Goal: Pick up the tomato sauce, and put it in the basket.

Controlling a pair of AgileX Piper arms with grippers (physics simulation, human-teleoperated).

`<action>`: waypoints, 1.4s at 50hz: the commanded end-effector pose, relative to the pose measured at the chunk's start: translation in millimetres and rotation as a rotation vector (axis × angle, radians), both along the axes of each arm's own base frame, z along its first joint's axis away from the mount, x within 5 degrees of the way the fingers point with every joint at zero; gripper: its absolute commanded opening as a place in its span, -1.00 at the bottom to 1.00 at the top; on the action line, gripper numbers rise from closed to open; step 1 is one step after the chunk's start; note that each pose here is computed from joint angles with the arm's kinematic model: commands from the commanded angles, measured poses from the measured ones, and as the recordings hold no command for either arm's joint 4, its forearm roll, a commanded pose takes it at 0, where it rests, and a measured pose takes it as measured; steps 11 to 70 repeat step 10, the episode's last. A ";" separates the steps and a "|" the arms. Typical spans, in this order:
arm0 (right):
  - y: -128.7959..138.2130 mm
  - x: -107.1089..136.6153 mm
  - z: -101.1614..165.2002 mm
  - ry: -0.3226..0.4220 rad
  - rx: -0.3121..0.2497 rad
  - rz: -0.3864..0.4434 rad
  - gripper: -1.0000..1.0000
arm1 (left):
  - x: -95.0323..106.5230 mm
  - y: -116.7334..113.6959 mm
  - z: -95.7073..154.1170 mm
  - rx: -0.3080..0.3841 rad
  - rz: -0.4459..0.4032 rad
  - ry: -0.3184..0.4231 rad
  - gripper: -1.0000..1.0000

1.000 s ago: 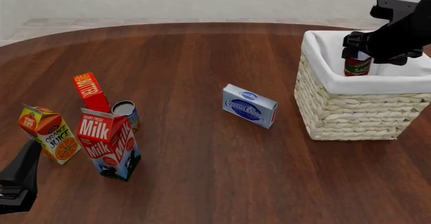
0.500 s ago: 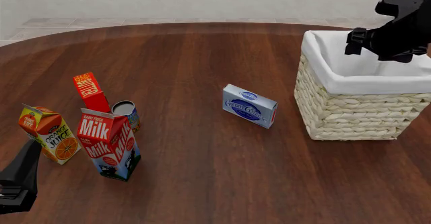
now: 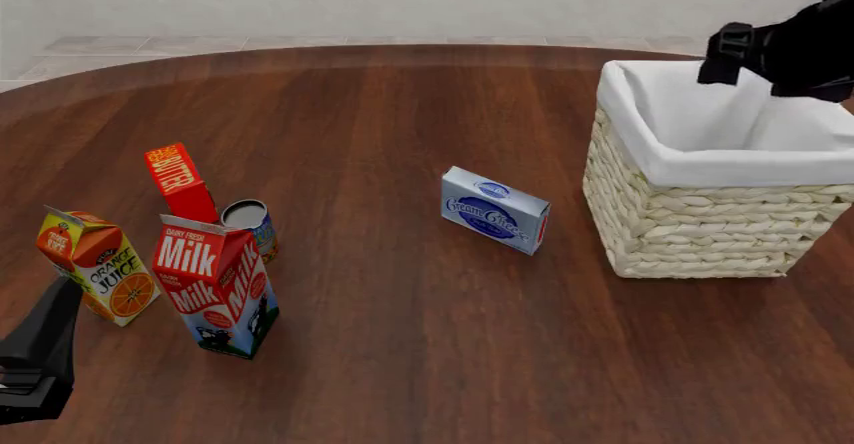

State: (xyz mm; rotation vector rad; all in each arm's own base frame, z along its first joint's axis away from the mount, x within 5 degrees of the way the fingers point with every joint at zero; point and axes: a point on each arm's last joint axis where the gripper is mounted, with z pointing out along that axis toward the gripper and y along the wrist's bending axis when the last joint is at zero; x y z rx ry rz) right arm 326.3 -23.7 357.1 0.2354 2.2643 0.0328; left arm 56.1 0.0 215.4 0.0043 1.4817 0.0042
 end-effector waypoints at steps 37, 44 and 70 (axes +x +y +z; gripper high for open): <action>16.9 -73.5 40.2 -0.068 0.009 0.036 1.00 | 0.0 0.0 0.0 0.000 0.000 0.000 1.00; 16.9 -73.5 40.2 -0.068 0.009 0.036 1.00 | 0.0 0.0 0.0 0.000 0.000 0.000 1.00; 16.9 -73.5 40.2 -0.068 0.009 0.036 1.00 | 0.0 0.0 0.0 0.000 0.000 0.000 1.00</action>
